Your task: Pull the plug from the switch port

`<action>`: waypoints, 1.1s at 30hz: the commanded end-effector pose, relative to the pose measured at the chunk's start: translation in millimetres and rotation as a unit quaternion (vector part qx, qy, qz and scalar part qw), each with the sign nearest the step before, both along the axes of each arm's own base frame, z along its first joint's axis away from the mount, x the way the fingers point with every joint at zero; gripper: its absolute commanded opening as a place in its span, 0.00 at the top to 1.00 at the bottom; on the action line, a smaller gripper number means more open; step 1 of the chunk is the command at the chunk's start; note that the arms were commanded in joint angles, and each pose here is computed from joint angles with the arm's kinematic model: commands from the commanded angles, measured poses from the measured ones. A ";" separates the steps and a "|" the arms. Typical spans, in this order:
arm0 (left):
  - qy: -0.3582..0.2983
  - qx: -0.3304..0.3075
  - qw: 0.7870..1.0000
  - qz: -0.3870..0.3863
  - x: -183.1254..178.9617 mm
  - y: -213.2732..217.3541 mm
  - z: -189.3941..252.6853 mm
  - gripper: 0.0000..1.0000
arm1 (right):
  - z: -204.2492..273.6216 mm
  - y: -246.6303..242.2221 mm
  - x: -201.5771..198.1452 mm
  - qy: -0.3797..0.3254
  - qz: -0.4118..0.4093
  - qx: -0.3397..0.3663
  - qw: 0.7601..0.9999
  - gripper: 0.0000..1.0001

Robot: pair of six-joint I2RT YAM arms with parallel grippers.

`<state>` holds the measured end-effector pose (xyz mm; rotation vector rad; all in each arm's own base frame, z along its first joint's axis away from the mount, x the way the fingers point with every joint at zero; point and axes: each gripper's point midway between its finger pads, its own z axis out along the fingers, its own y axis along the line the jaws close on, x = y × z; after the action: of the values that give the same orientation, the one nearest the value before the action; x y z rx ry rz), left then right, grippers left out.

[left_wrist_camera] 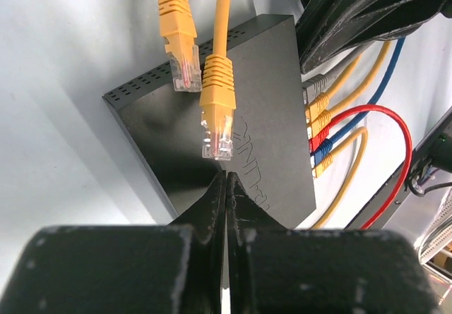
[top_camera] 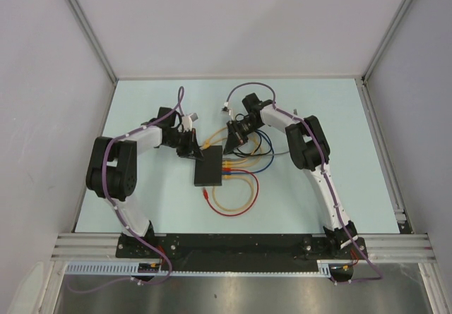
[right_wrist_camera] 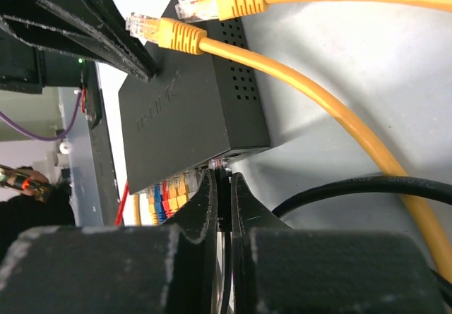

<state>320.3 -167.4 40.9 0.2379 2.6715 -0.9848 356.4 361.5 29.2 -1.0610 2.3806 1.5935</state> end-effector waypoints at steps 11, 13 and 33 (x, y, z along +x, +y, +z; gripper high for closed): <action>-0.011 0.074 0.997 0.005 -4.7 25.0 -26.8 1.00 | -7.0 -29.0 -34.2 -0.029 0.088 -0.015 0.996 1.00; -0.009 0.074 0.997 0.004 -5.8 24.7 -28.0 1.00 | -8.8 -29.7 -39.7 -0.025 0.094 -0.019 0.995 1.00; -0.015 0.071 0.997 -0.004 -2.0 18.6 -23.9 1.00 | -1.6 -73.3 -56.7 -0.076 0.226 -0.071 0.969 1.00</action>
<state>320.3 -168.6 40.1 0.2643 2.6508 -0.9667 332.4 332.1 30.4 -1.6441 2.1519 1.3634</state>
